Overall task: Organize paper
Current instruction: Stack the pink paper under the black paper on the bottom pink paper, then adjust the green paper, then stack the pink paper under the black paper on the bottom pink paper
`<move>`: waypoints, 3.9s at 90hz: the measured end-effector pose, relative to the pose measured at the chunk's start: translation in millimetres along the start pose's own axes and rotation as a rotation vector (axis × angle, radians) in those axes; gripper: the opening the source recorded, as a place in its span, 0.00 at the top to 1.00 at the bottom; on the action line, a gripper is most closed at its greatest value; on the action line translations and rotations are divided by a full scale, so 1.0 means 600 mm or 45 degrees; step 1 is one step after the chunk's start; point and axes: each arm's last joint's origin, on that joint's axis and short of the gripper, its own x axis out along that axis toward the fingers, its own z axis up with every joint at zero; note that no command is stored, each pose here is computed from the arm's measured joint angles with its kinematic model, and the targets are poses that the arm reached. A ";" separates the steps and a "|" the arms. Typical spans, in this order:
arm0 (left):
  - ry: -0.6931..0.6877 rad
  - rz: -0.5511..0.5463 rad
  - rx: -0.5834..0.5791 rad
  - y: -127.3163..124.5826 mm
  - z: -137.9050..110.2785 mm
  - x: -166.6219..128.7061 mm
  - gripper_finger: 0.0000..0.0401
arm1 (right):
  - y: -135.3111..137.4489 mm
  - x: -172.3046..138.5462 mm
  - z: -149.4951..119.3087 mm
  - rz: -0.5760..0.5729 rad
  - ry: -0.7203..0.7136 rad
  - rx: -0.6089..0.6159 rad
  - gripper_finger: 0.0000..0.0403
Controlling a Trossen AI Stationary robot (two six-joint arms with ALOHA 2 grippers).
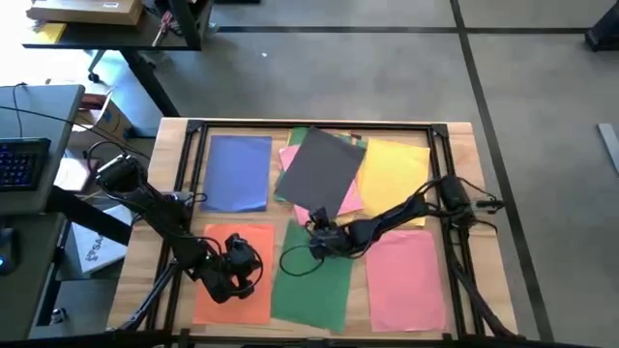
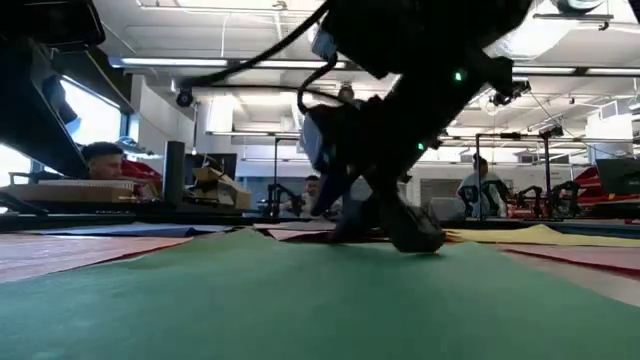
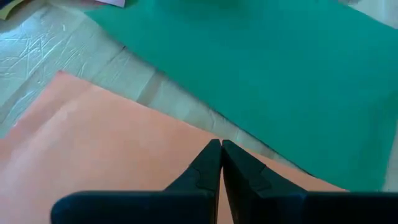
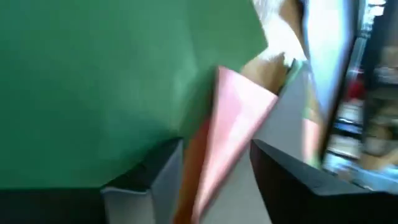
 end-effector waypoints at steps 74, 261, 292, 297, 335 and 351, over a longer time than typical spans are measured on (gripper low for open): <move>0.000 0.000 -0.003 0.000 0.000 0.000 1.00 | -0.027 -0.014 0.022 -0.157 0.015 0.174 1.00; -0.086 -0.098 0.040 -0.010 0.029 0.013 1.00 | -0.024 -0.127 0.036 0.587 -0.235 0.537 0.68; -0.086 -0.095 0.042 -0.011 0.028 0.014 1.00 | -0.051 -0.063 0.027 0.293 -0.207 0.372 0.68; -0.083 -0.094 0.044 -0.010 0.028 0.014 1.00 | -0.053 -0.047 0.029 0.256 -0.228 0.308 0.68; -0.077 -0.094 0.048 -0.010 0.027 0.014 1.00 | -0.069 0.024 0.001 0.107 -0.082 0.164 0.68; -0.074 -0.096 0.047 -0.010 0.027 0.014 1.00 | -0.077 0.041 -0.017 0.234 -0.097 0.174 0.68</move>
